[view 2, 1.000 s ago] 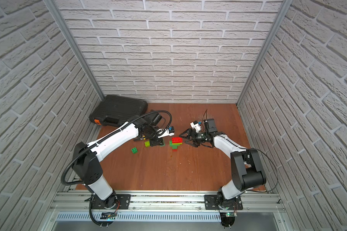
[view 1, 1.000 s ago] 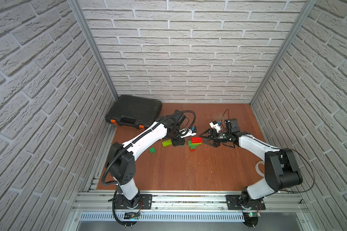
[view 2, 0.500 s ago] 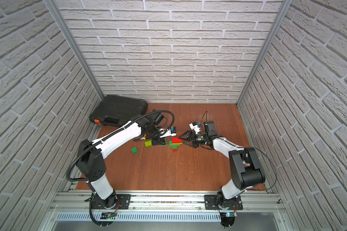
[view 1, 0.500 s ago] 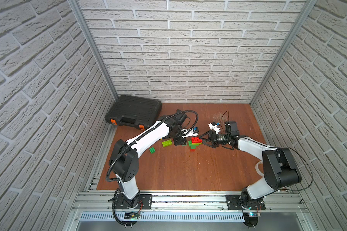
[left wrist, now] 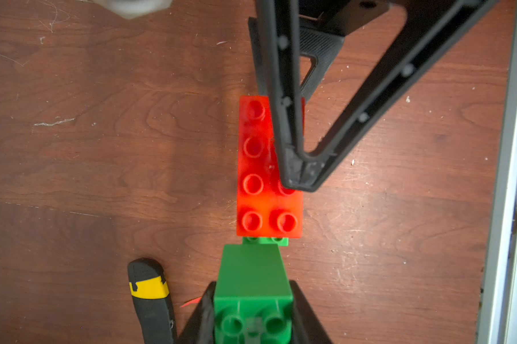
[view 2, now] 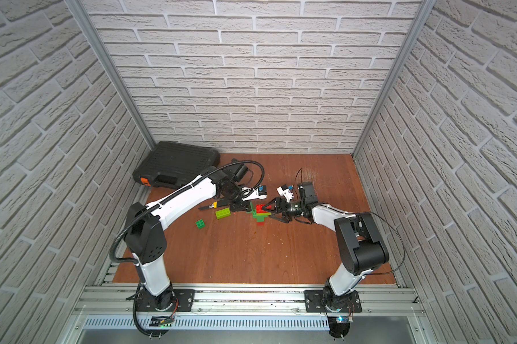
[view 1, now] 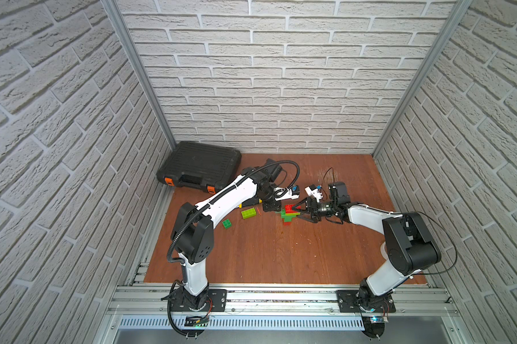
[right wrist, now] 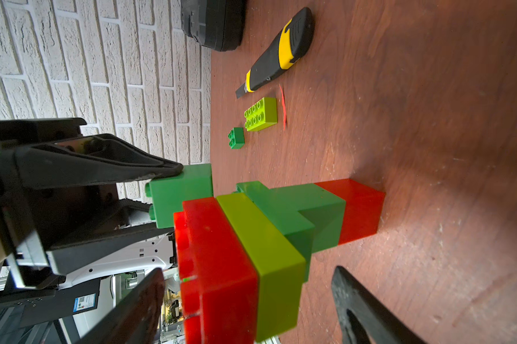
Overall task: Assemble a spoon with lego
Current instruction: Assemble the lego brick with the lego brick.
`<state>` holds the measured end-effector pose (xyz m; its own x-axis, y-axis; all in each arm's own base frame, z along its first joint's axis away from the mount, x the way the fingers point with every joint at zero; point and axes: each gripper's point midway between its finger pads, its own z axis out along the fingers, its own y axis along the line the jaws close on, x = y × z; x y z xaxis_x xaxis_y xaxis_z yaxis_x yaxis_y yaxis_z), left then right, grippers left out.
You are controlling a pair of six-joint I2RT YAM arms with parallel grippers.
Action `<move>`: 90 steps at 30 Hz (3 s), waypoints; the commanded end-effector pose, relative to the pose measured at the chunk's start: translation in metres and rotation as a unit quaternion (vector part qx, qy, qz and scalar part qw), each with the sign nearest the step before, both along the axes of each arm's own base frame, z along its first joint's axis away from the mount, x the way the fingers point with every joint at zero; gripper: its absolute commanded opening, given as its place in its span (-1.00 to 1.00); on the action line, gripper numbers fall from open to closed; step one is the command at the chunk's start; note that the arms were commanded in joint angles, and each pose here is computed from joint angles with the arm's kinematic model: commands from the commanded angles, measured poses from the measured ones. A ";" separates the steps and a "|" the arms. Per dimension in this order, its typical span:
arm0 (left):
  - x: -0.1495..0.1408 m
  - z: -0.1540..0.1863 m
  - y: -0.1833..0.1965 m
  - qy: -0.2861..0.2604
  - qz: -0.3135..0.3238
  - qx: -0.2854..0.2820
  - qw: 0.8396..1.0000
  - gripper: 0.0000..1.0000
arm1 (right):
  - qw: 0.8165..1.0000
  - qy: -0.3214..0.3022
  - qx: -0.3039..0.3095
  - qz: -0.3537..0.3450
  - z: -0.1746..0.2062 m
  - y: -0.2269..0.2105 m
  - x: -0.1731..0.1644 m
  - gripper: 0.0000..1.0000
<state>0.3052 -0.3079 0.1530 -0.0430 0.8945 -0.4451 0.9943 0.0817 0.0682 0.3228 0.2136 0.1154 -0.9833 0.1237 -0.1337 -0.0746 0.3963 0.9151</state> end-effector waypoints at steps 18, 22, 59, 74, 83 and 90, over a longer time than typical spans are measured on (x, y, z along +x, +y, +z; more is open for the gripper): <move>-0.011 -0.006 -0.011 0.034 -0.031 0.004 0.999 -0.89 | 1.000 -0.009 0.005 0.007 -0.005 0.006 0.008 0.74; -0.014 -0.009 -0.011 0.045 -0.034 0.010 0.998 -0.90 | 1.000 -0.007 0.005 0.008 -0.006 0.006 0.009 0.73; -0.029 -0.034 -0.032 0.118 -0.086 0.096 0.985 -0.92 | 0.999 0.020 -0.022 0.010 -0.036 0.003 0.004 0.68; -0.027 -0.043 -0.049 0.061 -0.096 0.087 0.990 -0.90 | 0.999 0.024 -0.018 0.010 -0.038 0.003 0.005 0.66; -0.029 -0.047 -0.046 0.064 -0.091 0.096 0.989 -0.80 | 0.999 0.022 -0.021 0.011 -0.037 0.003 0.004 0.66; -0.020 -0.032 -0.042 0.065 -0.070 0.083 0.992 -0.46 | 0.999 0.007 -0.025 0.021 -0.021 0.002 -0.001 0.68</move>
